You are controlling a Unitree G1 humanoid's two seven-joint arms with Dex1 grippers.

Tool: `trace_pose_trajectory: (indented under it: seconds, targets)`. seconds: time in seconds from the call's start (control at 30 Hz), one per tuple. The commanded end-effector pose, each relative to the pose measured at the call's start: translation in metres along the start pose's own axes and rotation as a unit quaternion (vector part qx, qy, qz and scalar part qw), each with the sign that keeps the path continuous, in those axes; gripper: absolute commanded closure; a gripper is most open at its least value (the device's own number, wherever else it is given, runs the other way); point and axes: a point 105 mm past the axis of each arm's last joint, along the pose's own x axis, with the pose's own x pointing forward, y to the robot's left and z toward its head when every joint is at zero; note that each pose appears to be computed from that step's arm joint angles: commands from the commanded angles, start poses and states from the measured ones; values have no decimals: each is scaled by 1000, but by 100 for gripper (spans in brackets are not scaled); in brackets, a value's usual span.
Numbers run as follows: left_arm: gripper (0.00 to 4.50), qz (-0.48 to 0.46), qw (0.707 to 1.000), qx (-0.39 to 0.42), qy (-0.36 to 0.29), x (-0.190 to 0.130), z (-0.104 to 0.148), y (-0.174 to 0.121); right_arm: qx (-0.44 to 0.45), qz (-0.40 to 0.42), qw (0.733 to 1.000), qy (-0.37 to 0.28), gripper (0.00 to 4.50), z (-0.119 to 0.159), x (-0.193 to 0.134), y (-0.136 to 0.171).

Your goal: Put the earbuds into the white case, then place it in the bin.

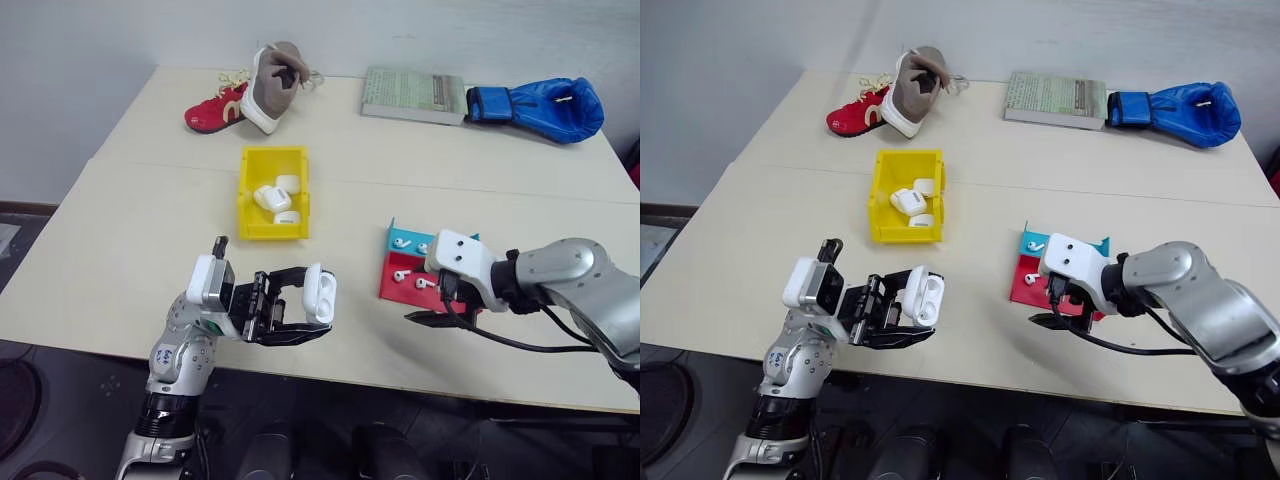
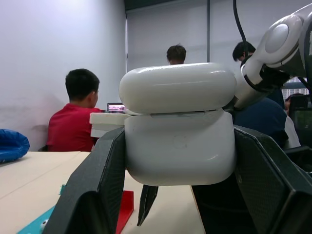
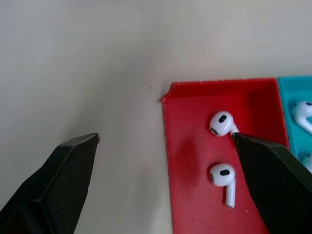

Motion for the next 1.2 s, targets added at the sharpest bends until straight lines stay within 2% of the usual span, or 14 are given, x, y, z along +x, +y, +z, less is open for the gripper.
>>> trace_pose_trajectory:
  seconds: [0.03,0.13,0.33,0.73,1.2]
  targets:
    - [172,-8,1000,10,6,0,1,-4,-2,-4,1000,24,0,-2,-5,-7]
    - [172,-4,1000,11,8,-1,1,-5,-10,-12,999,35,61,-3,-5,-15]
    - [172,6,1000,15,12,1,0,-9,-31,-17,998,49,260,-6,-2,-25]
    - [172,8,1000,11,14,11,-5,-13,-52,-22,996,71,260,-10,10,-39]
    - [172,22,999,15,22,1,-2,-8,-59,-19,995,77,260,-6,27,-48]
